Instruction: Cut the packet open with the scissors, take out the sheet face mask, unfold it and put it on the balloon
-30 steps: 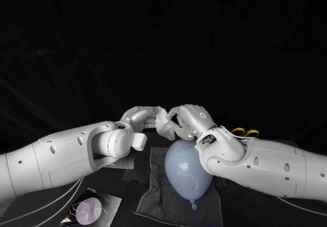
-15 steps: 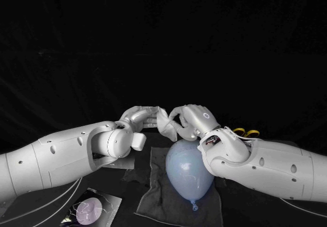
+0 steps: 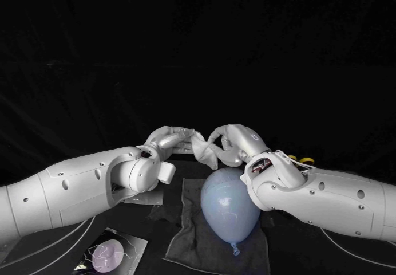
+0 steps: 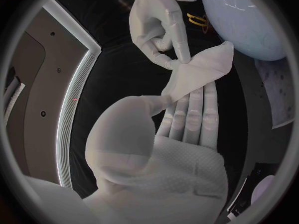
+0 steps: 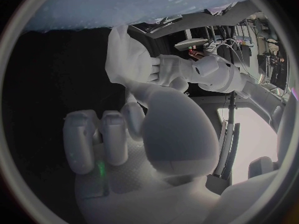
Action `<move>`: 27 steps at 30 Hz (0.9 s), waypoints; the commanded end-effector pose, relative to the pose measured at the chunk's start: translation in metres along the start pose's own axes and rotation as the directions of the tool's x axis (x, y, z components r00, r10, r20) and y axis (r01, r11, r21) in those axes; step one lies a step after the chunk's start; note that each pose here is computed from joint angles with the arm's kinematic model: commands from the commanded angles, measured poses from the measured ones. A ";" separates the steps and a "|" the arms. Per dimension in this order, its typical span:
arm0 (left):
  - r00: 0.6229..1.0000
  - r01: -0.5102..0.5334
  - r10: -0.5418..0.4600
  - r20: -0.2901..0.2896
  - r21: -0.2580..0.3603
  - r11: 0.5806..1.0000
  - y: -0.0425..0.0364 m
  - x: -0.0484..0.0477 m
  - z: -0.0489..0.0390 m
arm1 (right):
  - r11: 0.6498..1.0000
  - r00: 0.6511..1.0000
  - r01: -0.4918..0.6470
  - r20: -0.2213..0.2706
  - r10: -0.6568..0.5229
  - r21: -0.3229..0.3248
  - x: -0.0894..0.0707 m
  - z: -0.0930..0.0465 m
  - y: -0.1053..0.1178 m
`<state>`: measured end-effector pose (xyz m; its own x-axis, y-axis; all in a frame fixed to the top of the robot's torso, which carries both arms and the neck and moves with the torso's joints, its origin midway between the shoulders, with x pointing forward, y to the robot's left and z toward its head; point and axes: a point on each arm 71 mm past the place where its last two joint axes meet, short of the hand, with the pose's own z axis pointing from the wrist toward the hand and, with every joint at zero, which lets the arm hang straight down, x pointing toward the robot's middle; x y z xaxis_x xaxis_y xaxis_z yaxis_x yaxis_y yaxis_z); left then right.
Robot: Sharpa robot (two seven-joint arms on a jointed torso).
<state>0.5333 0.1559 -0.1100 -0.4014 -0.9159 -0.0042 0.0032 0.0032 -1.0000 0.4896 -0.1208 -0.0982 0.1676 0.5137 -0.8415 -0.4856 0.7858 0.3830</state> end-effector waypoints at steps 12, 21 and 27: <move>0.997 -0.078 0.079 -0.024 0.055 0.995 -0.0046 0.0032 0.0014 | 0.985 0.973 -0.151 -0.166 0.164 0.086 0.001 0.010 -0.006; 0.997 -0.070 0.072 -0.022 0.056 0.996 -0.0047 0.0040 0.0015 | 0.984 0.963 -0.152 -0.209 0.169 0.098 0.003 0.012 -0.007; 0.998 -0.062 0.064 -0.026 0.053 0.997 -0.0046 0.0052 0.0014 | 0.984 0.967 -0.152 -0.193 0.169 0.098 0.002 0.014 -0.008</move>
<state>0.5335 0.1535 -0.1079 -0.4132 -0.9077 -0.0723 0.0616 0.0513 -0.9968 0.5059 -0.1231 -0.0977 -0.0659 0.5682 -0.8203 -0.4064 0.7355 0.5421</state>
